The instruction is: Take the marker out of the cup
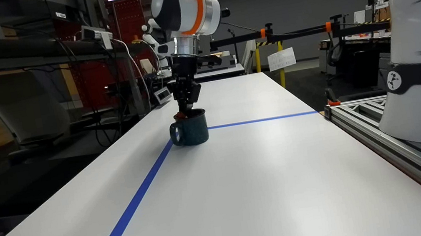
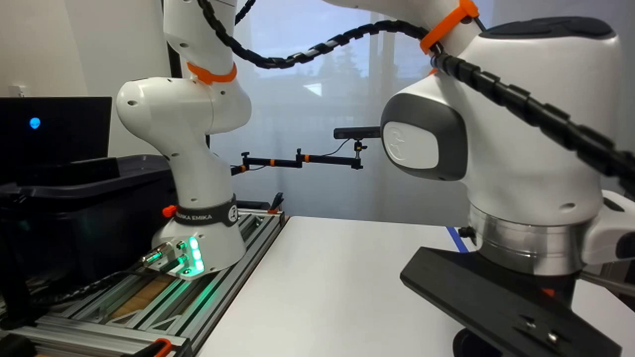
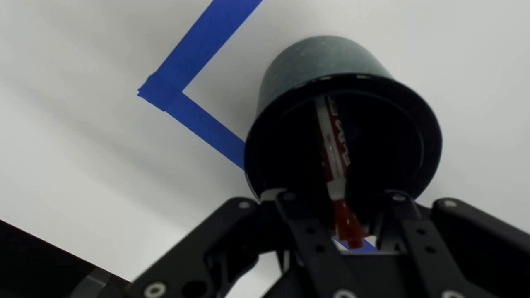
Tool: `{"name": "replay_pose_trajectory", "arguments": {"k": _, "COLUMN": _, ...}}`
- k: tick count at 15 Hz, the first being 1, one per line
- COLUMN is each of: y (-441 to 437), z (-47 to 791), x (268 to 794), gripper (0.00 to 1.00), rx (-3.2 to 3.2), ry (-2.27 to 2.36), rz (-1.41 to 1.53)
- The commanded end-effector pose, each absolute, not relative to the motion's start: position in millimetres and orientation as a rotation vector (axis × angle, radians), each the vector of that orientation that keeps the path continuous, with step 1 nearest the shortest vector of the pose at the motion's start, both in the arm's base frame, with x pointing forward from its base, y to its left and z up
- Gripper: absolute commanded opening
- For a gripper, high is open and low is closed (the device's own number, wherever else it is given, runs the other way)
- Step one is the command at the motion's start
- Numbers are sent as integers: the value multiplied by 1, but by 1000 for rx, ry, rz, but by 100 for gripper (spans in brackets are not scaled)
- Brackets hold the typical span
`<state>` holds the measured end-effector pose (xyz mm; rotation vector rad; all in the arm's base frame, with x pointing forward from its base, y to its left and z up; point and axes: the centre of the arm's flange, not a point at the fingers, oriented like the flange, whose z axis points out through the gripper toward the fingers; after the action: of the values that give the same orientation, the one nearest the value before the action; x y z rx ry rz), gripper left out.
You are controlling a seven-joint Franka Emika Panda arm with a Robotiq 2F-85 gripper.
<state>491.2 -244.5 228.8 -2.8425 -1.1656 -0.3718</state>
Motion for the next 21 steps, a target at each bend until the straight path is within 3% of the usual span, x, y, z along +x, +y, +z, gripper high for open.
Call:
{"name": "replay_pose_trajectory", "arguments": {"k": 1, "y": -244, "z": 223, "x": 493, "gripper": 43, "rx": -2812, "ry": -1192, "rz": -351}}
{"name": "replay_pose_trajectory", "arguments": {"k": 7, "y": -241, "z": 215, "x": 492, "gripper": 40, "rx": -2795, "ry": -1213, "rz": -331}}
{"name": "replay_pose_trajectory", "arguments": {"k": 11, "y": -237, "z": 211, "x": 493, "gripper": 0, "rx": -2802, "ry": -1220, "rz": -334}}
{"name": "replay_pose_trajectory", "arguments": {"k": 13, "y": -237, "z": 218, "x": 491, "gripper": 5, "rx": -2821, "ry": -1218, "rz": -325}}
{"name": "replay_pose_trajectory", "arguments": {"k": 21, "y": -222, "z": 313, "x": 488, "gripper": 5, "rx": -2848, "ry": -1395, "rz": -425}}
